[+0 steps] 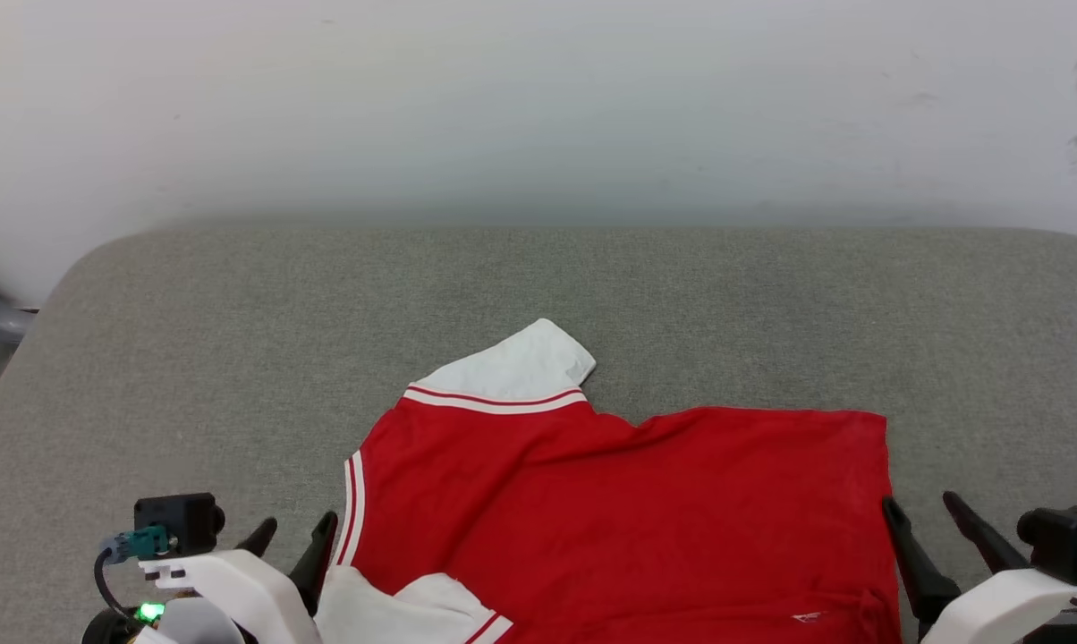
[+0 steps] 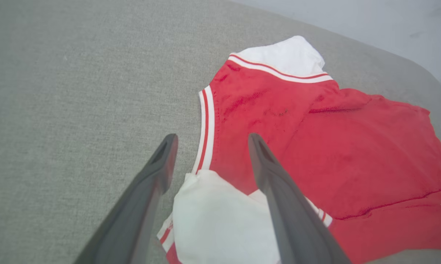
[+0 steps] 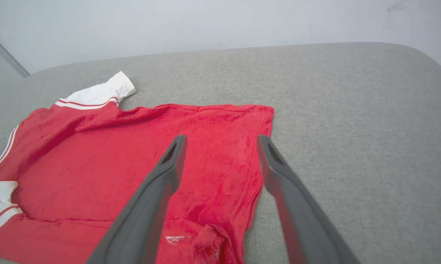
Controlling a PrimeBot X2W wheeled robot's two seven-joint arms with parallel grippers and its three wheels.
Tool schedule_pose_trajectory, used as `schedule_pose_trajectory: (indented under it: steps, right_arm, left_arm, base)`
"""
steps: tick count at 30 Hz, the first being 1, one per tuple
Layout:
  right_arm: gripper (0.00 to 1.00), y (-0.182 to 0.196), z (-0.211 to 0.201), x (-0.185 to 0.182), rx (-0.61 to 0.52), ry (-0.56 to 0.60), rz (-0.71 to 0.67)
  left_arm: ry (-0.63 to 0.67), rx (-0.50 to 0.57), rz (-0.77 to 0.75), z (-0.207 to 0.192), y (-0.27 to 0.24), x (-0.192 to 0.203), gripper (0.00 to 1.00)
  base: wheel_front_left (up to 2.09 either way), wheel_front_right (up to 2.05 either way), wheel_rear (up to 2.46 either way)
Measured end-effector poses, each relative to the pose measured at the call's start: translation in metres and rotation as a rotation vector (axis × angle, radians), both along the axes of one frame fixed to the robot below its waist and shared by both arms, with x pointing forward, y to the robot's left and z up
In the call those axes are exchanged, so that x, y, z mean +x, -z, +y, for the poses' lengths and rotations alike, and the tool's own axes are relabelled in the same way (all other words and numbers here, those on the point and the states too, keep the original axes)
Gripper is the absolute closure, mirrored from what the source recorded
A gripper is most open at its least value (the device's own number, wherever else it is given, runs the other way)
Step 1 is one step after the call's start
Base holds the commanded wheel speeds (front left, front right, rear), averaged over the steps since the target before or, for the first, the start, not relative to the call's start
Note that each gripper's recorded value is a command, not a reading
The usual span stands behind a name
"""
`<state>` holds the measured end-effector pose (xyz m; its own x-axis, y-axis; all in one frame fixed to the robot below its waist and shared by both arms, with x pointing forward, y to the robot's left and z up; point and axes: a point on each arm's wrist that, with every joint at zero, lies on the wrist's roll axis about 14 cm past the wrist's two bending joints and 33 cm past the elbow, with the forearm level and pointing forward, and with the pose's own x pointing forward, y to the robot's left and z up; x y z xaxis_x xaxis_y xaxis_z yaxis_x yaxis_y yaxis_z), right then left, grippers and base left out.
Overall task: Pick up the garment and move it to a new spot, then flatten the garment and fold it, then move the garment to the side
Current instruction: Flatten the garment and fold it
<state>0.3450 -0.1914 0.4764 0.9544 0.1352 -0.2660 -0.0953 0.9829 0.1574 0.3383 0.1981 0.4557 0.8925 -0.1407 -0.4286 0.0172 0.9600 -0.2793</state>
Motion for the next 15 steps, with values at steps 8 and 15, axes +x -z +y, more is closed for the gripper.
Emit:
schedule_pose_trajectory:
  steps: [8,15]
  right_arm:
    - [0.0,-0.049,-0.005,0.013,-0.026,0.05,-0.237]
    - [0.0,-0.069,-0.007,0.026,-0.033,0.075,-0.3]
  left_arm:
    - [0.007,0.063,-0.33,-0.01,-0.055,0.032,0.0]
    - [0.011,0.086,-0.493,-0.021,-0.081,0.062,0.0]
  base:
    - [0.0,0.0,0.0]
    - [0.0,0.0,0.0]
